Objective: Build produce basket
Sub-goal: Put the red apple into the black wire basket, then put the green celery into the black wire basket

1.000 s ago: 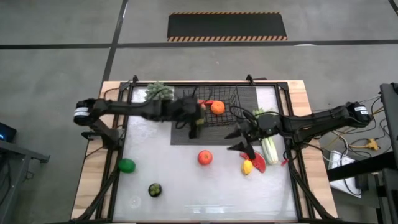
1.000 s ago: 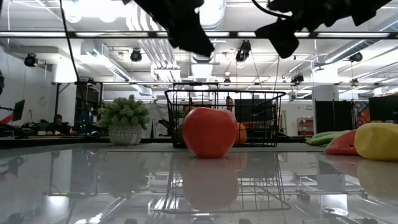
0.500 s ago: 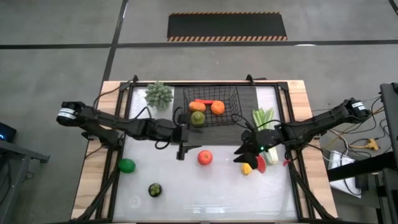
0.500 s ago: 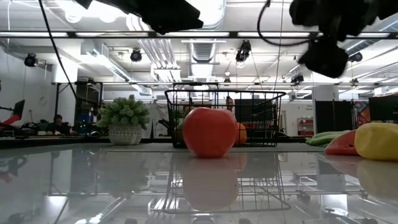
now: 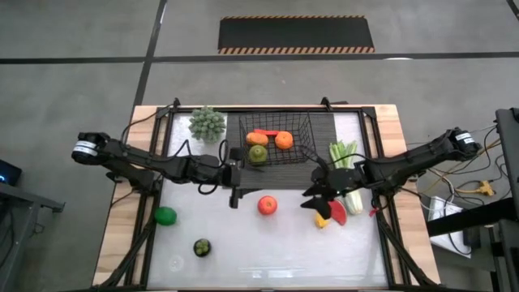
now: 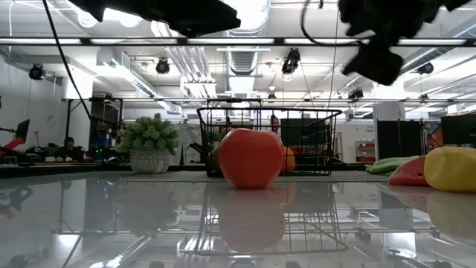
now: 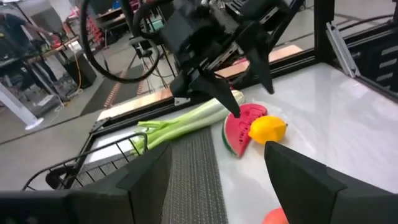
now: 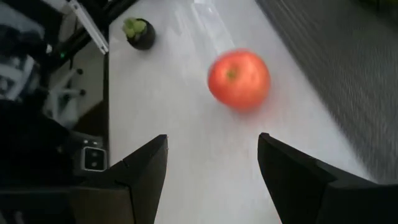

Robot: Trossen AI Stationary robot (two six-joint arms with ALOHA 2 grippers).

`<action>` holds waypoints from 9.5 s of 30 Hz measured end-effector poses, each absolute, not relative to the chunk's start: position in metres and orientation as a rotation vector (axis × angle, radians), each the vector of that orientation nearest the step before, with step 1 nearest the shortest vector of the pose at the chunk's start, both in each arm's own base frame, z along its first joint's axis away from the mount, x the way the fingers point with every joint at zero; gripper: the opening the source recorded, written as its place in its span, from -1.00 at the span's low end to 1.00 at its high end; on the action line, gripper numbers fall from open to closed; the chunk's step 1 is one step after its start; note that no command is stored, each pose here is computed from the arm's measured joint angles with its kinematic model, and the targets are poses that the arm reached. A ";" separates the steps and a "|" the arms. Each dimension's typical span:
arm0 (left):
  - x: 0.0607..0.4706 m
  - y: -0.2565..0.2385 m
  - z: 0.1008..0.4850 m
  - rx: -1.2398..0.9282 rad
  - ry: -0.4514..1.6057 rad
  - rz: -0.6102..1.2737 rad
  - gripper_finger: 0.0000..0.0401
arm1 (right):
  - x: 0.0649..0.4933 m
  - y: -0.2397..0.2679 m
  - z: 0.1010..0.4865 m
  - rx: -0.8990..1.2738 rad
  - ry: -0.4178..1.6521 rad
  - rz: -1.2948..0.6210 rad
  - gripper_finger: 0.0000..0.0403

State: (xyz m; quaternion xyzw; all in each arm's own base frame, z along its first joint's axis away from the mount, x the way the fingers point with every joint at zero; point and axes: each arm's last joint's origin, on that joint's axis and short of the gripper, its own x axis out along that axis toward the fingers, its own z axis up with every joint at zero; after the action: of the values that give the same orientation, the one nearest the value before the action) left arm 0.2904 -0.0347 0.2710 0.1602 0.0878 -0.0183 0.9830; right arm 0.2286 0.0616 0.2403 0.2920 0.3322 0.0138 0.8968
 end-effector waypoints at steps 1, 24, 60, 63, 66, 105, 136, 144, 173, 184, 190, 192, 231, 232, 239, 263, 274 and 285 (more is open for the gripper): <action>0.290 -0.035 0.271 0.327 0.180 -0.038 0.20 | 0.234 0.063 0.243 0.553 0.680 0.041 0.16; 0.253 -0.030 0.269 0.369 0.162 0.004 0.20 | 0.349 0.077 0.203 -0.047 0.867 -0.012 0.61; 0.233 -0.028 0.276 0.294 0.103 0.010 0.20 | 0.372 0.082 0.235 -0.068 0.946 0.073 0.27; 0.233 -0.028 0.276 0.289 0.104 0.010 0.20 | 0.367 0.074 0.271 -0.073 0.911 0.051 0.27; 0.233 -0.028 0.276 0.290 0.105 0.010 0.20 | 0.358 0.054 0.307 -0.081 0.874 -0.063 0.27; 0.232 -0.028 0.274 0.295 0.127 0.009 0.20 | 0.362 -0.149 0.213 0.436 1.004 -0.395 0.30; 0.232 -0.028 0.273 0.289 0.137 0.010 0.20 | 0.344 -0.128 0.300 0.406 0.874 -0.365 0.48; 0.231 -0.028 0.269 0.291 0.151 0.008 0.20 | 0.324 -0.085 0.334 0.372 0.820 -0.277 0.48; 0.231 -0.028 0.269 0.290 0.148 0.009 0.20 | 0.208 -0.037 0.221 0.656 1.453 -0.958 0.54; 0.231 -0.028 0.268 0.291 0.149 0.008 0.20 | 0.186 -0.034 0.169 0.724 1.466 -1.079 0.54; 0.231 -0.028 0.268 0.291 0.149 0.008 0.20 | 0.178 -0.034 0.155 0.728 1.444 -1.148 0.50; 0.231 -0.028 0.268 0.291 0.149 0.008 0.20 | 0.176 -0.033 0.152 0.734 1.436 -1.168 0.45; 0.231 -0.028 0.269 0.289 0.140 0.010 0.20 | 0.209 -0.057 0.302 0.204 0.937 -1.280 -0.86; 0.231 -0.028 0.269 0.289 0.139 0.010 0.20 | 0.209 -0.058 0.311 0.173 0.882 -1.288 -0.86; 0.231 -0.028 0.269 0.289 0.140 0.010 0.20 | 0.223 -0.062 0.348 0.067 0.503 -1.120 -0.86; 0.231 -0.028 0.268 0.290 0.144 0.009 0.20 | 0.269 -0.077 0.273 -0.055 -0.075 -0.922 -0.86; 0.230 -0.028 0.266 0.292 0.135 0.010 0.20 | 0.251 -0.079 0.251 -0.015 -0.361 -0.377 -0.86; 0.231 -0.027 0.267 0.297 0.129 0.013 0.20 | 0.243 -0.118 0.281 0.099 -0.360 0.197 -0.86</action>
State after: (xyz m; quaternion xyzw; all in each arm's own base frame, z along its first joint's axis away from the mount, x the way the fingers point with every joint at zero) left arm 0.2306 -0.0273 0.2665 0.1480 0.0640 0.0063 0.9869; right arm 0.2430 -0.1179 0.2808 0.0490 -0.1786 0.0976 0.9778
